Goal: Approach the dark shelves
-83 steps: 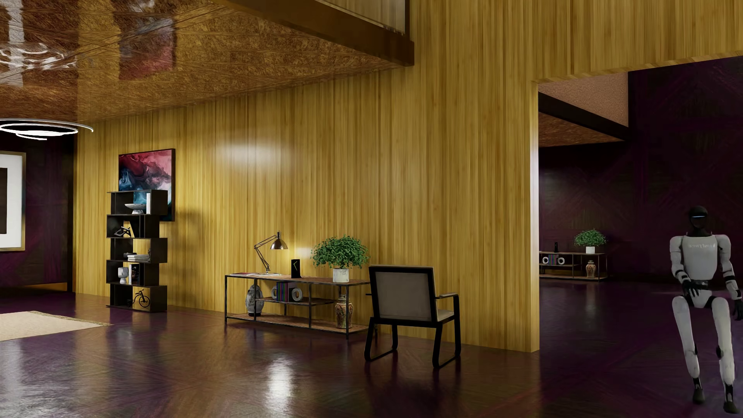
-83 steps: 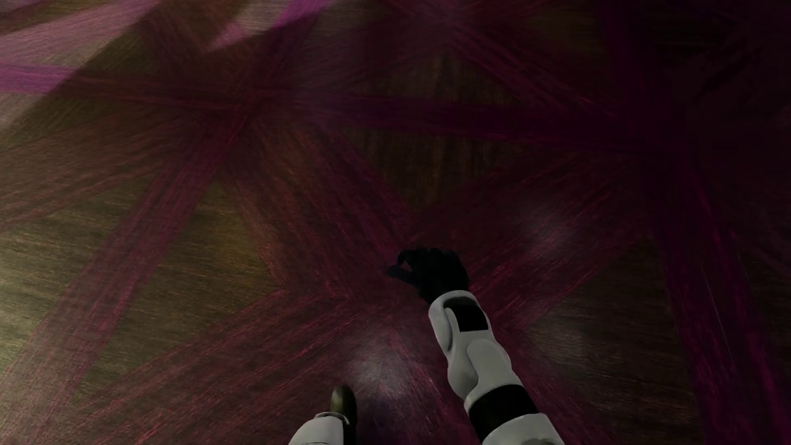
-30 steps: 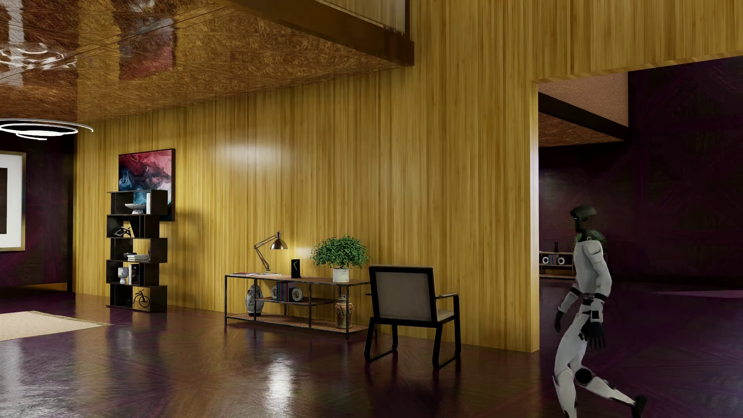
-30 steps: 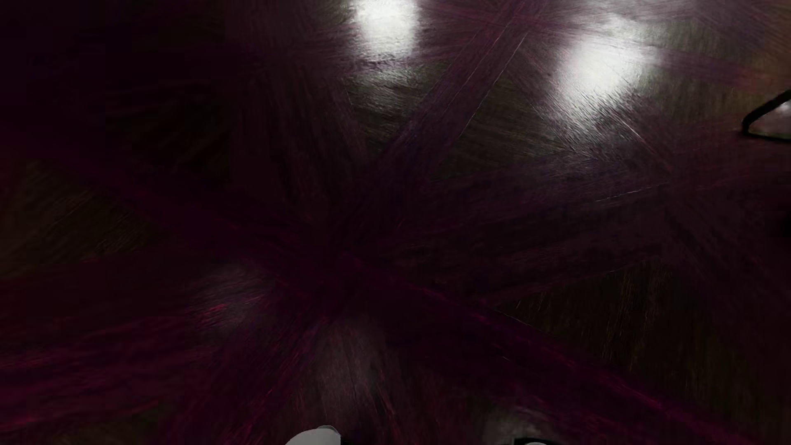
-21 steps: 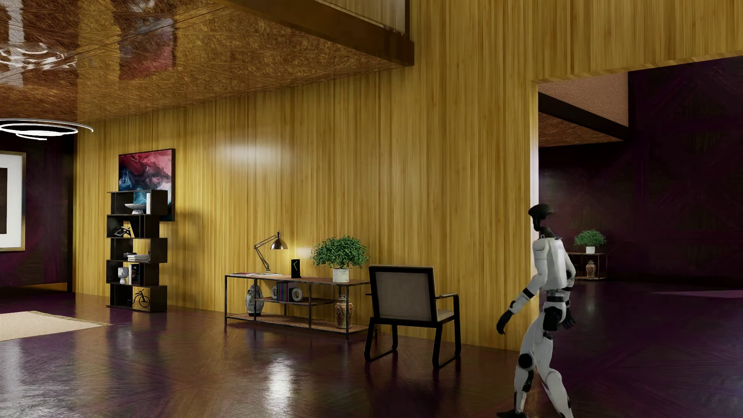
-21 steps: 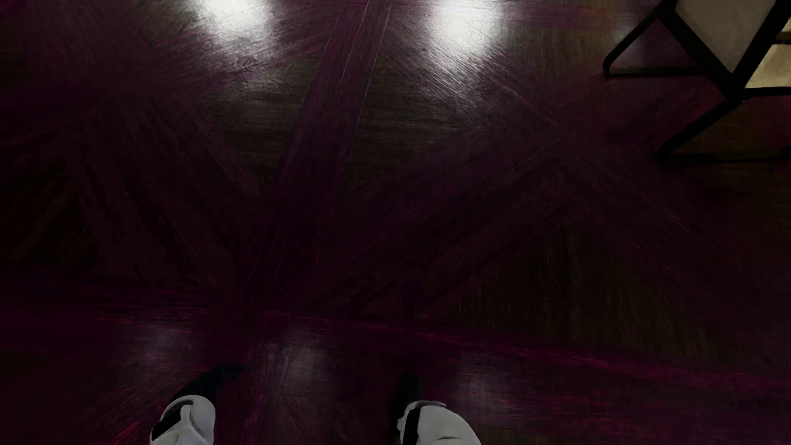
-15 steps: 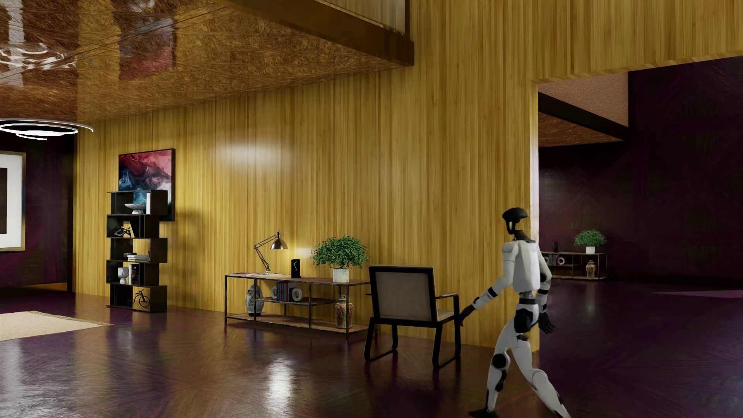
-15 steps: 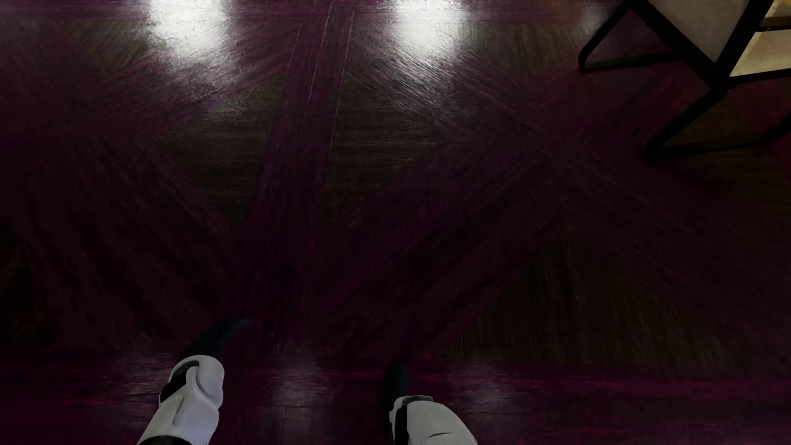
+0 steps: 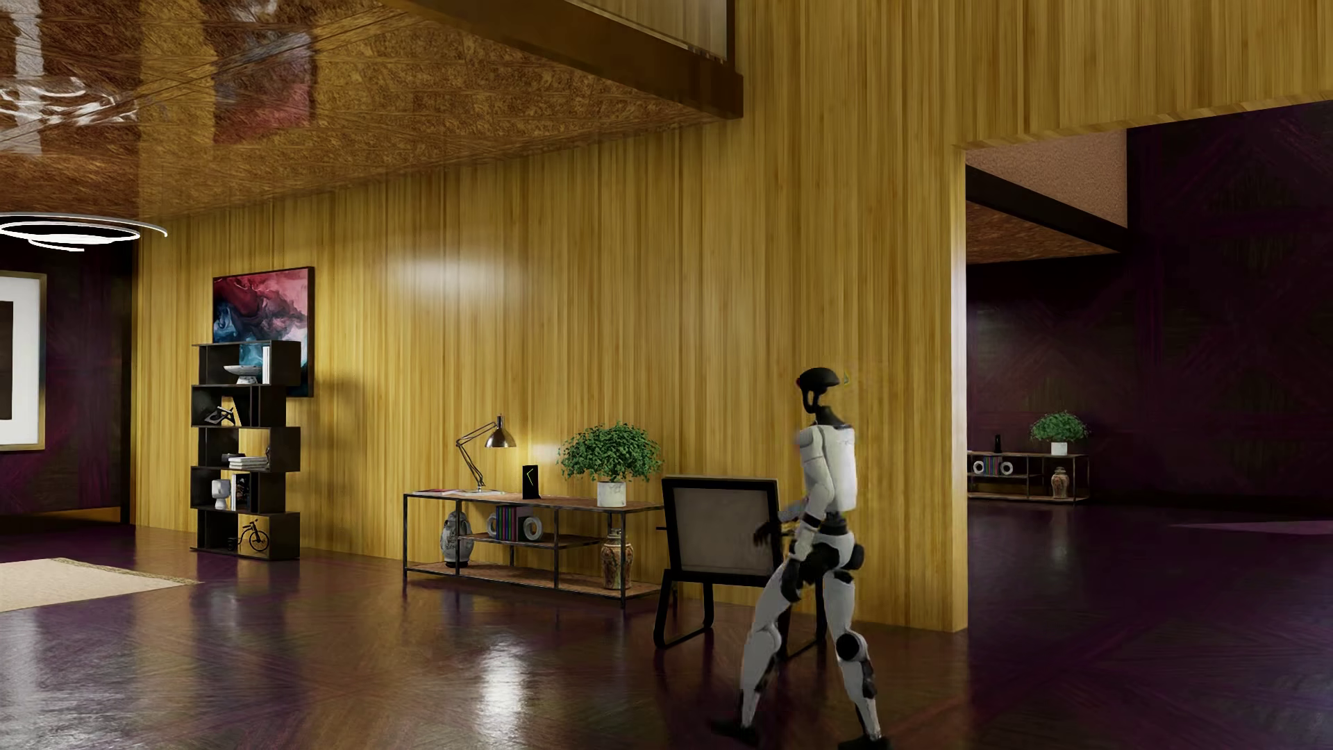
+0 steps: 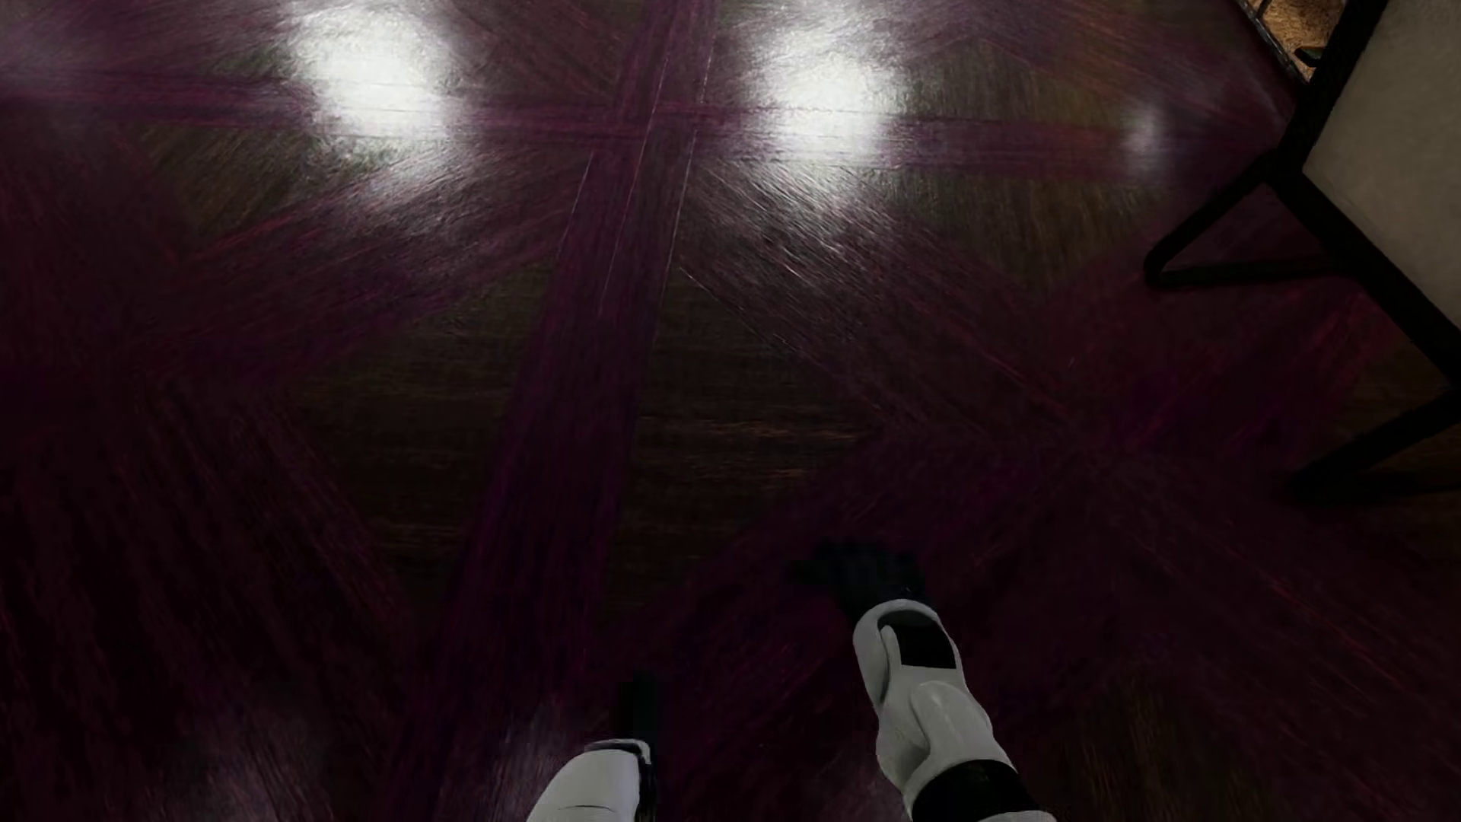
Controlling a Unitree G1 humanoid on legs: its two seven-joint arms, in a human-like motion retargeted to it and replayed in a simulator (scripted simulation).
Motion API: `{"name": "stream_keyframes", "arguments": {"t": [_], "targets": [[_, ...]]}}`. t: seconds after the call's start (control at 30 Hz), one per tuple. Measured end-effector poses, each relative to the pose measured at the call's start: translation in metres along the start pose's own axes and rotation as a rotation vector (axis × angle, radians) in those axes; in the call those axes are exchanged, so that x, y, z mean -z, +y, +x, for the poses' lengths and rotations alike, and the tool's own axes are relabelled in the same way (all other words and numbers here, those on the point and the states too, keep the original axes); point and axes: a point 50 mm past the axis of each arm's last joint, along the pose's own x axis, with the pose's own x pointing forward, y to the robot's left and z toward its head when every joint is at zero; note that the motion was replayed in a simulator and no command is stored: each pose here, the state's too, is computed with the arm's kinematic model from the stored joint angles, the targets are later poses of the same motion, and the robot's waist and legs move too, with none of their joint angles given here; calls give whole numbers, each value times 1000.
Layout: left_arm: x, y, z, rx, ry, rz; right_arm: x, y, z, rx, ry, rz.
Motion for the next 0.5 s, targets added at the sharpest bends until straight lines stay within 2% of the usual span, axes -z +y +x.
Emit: {"name": "stream_keyframes", "arguments": {"t": [0.07, 0.13, 0.17, 0.27, 0.33, 0.37, 0.4, 0.47, 0.5], "targets": [[8, -17, -2, 89, 18, 86, 6, -11, -3, 76, 10, 48], [14, -26, -4, 143, 35, 128, 24, 6, -12, 25, 83, 56], [19, -27, -6, 121, 55, 106, 30, 22, -18, -35, 114, 46], [40, -33, -16, -26, 163, -215, 66, 93, -53, -322, 330, -25], [45, -39, -15, -4, 243, -263, 87, 147, -94, -613, 492, -23], [39, -38, -11, 41, 240, -200, 93, 166, -112, -765, 518, -36], [29, -33, -6, 70, 207, -86, 95, 179, -127, -901, 458, -144], [-3, -11, 4, 46, 53, 142, 100, 192, -148, -989, 336, -269], [-22, 3, 6, 0, -29, 195, 102, 196, -159, -983, 356, -214]]}}
